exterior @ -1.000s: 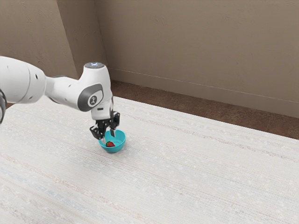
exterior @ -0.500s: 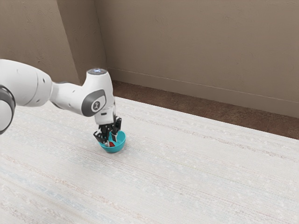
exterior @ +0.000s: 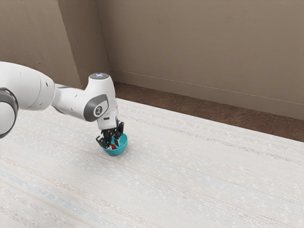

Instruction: Take strawberry from the bowl

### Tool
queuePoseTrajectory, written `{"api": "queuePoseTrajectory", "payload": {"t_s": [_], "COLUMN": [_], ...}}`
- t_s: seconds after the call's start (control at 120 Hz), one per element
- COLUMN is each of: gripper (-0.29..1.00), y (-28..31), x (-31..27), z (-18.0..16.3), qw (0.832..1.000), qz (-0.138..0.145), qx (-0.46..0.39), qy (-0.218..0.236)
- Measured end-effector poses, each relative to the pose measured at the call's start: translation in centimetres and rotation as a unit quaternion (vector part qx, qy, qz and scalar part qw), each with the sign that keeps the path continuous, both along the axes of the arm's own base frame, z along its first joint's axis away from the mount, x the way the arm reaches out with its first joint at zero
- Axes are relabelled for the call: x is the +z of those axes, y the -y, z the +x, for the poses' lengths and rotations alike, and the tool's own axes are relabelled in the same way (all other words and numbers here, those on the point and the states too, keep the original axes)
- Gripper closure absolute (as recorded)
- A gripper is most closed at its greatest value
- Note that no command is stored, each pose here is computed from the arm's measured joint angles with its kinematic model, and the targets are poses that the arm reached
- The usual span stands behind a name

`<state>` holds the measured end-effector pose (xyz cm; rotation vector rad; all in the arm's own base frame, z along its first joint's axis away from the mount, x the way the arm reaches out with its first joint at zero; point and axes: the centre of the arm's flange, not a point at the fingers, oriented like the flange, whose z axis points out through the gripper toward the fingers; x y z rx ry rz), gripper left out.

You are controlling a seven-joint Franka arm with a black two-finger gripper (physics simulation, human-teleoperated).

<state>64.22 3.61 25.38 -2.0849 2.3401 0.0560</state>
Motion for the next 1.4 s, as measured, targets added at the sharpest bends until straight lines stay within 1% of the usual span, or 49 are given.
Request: {"api": "queuePoseTrajectory", "payload": {"t_s": [0.15,0.333,0.575,0.683,0.767,0.883,0.933,1.033,1.15,1.192,1.275,1.4], "gripper": [0.45,0.5,0.68,0.73,0.75,0.76,0.77,0.78,0.78,0.78,0.78,0.76], "y": [0.0,0.0,0.1,0.3,0.3,0.8,2.7,11.1,22.8,25.7,27.7,27.8], "x": [-0.4,-0.6,-0.2,0.1,1.3,4.8,6.5,7.9,6.2,5.7,5.1,5.1], "z": [0.0,0.1,0.4,0.5,0.7,0.8,0.8,0.5,-0.6,-0.8,-1.0,-0.8], "qw": [1.0,1.0,1.0,1.0,0.999,0.998,0.997,0.993,0.983,0.98,0.978,0.979], "qz": [0.0,0.0,0.001,0.001,0.002,0.004,-0.001,-0.029,-0.065,-0.075,-0.083,-0.085], "qx": [0.002,0.003,0.0,-0.002,-0.003,-0.007,-0.021,-0.08,-0.156,-0.172,-0.178,-0.17], "qy": [0.0,0.002,0.017,0.022,0.033,0.06,0.073,0.083,0.073,0.072,0.072,0.074]}}
